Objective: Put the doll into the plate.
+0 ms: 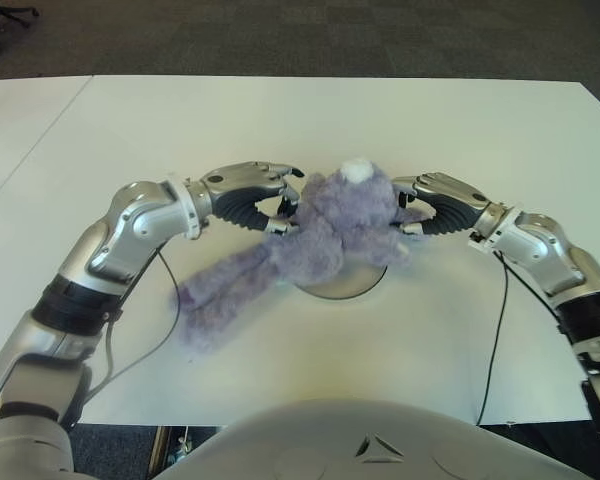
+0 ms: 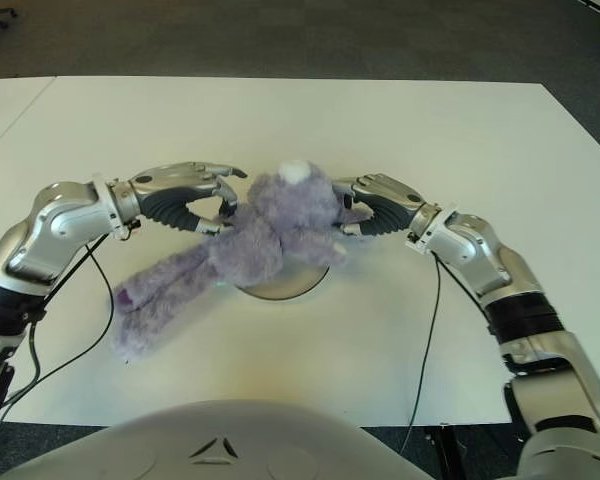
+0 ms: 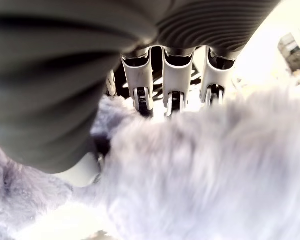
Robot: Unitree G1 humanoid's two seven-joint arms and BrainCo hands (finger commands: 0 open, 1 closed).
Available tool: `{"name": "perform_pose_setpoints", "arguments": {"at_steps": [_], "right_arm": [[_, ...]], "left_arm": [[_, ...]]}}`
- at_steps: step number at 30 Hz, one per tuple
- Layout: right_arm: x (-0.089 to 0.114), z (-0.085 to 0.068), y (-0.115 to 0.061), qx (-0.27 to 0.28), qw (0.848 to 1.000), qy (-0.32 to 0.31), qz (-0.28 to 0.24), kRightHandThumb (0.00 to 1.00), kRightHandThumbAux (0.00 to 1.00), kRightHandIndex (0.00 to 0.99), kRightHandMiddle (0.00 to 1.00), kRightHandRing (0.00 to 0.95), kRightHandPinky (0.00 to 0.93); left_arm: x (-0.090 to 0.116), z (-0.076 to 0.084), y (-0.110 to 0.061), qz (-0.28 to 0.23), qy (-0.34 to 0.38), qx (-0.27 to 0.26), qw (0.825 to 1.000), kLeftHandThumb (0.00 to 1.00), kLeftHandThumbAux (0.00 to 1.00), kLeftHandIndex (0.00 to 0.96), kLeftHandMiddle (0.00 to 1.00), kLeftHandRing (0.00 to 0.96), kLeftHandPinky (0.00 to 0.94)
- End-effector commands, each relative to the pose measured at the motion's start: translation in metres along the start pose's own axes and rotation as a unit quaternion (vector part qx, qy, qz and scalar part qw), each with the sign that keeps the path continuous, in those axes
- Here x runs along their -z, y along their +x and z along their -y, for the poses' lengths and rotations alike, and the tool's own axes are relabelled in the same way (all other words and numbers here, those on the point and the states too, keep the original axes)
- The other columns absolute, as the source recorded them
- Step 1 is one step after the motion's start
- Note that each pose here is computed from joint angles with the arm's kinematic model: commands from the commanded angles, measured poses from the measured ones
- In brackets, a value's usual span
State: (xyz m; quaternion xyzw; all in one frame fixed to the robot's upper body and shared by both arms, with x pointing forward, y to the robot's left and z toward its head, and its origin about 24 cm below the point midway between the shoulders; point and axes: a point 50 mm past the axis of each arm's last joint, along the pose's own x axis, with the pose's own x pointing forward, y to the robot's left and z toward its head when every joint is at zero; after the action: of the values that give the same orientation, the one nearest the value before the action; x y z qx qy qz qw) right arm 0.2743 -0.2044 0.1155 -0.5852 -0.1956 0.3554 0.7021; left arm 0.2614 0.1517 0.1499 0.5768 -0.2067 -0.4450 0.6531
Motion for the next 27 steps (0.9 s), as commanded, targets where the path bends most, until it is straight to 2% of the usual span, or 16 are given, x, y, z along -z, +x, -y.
{"name": "perform_pose_setpoints", "arguments": {"at_steps": [1,2,3,6,13,27], "right_arm": [[-0.004,-0.007,-0.004,-0.020,1.000,-0.014,-0.012,0.159,0.324,0.000,0.000,0.010,0.085],[-0.003,-0.006,-0.005,-0.020,1.000,-0.017,-0.016,0.158,0.322,0.000,0.000,0.008,0.082],[-0.002,-0.006,-0.005,-0.020,0.999,-0.019,-0.018,0.155,0.316,0.000,0.000,0.001,0.031],[0.005,-0.007,-0.007,-0.029,0.999,-0.030,-0.029,0.150,0.303,0.000,0.000,0.000,0.002],[0.011,-0.009,-0.007,-0.038,0.998,-0.044,-0.034,0.144,0.287,0.000,0.000,0.000,0.000],[0.012,-0.010,-0.008,-0.064,0.996,-0.052,-0.033,0.155,0.306,0.000,0.000,0.000,0.000]], "left_arm": [[-0.003,0.001,-0.007,0.030,0.004,0.027,0.999,0.305,0.228,0.000,0.000,0.000,0.000],[-0.003,-0.001,-0.008,0.035,0.005,0.027,0.999,0.305,0.227,0.000,0.000,0.000,0.000],[-0.003,-0.002,-0.009,0.038,0.005,0.027,0.999,0.314,0.222,0.000,0.000,0.000,0.000],[-0.002,-0.006,-0.010,0.045,0.001,0.016,0.999,0.331,0.217,0.000,0.000,0.000,0.000],[0.003,-0.009,-0.012,0.048,-0.006,-0.005,0.999,0.359,0.209,0.000,0.000,0.000,0.000],[0.014,-0.011,-0.015,0.034,-0.040,-0.035,0.998,0.361,0.274,0.000,0.000,0.000,0.000]]}}
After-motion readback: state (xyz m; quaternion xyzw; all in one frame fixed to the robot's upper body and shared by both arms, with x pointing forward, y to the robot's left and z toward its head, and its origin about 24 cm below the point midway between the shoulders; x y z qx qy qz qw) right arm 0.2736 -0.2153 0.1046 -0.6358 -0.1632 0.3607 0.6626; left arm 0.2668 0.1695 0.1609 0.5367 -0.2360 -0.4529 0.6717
